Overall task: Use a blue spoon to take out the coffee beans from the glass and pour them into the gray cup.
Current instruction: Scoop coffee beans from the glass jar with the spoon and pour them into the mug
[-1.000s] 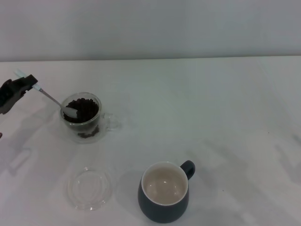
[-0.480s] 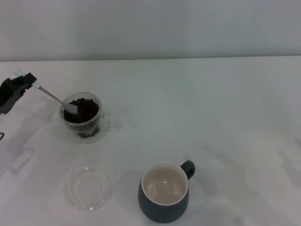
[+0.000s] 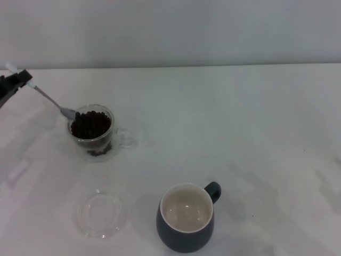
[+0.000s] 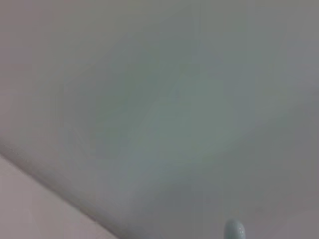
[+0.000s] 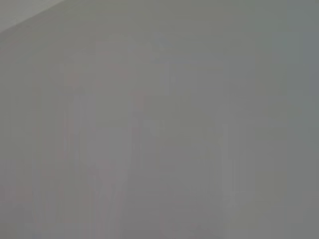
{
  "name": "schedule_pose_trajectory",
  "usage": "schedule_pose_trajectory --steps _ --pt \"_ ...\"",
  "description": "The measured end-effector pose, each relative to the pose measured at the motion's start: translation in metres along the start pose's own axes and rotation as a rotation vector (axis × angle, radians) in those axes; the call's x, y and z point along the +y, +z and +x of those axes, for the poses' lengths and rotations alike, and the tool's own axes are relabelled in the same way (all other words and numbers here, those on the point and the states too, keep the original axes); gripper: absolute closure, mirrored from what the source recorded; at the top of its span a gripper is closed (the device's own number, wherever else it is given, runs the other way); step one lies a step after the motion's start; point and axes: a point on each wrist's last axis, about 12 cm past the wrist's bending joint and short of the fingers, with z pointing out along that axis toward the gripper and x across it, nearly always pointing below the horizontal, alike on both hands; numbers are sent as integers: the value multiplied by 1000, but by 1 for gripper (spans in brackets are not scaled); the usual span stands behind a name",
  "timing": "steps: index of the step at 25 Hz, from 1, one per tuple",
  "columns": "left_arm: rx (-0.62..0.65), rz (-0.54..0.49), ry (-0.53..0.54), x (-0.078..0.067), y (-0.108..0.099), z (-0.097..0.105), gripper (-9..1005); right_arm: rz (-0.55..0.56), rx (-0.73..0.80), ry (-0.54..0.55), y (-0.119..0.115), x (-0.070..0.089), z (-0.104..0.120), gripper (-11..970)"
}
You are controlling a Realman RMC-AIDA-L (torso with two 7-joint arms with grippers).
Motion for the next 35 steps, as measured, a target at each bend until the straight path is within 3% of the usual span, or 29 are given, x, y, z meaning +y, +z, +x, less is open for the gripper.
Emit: schedule_pose_trajectory --steps 11,19,28,35 --pt "101 7 147 -16 27 3 868 5 6 2 -1 1 1 368" --pt "125 -22 204 -18 34 6 869 6 7 2 -1 1 1 368" --pt "140 -39 171 -18 39 23 870 9 17 2 0 0 3 368" --pt "135 -47 81 -16 37 31 869 12 14 -4 2 -1 3 368"
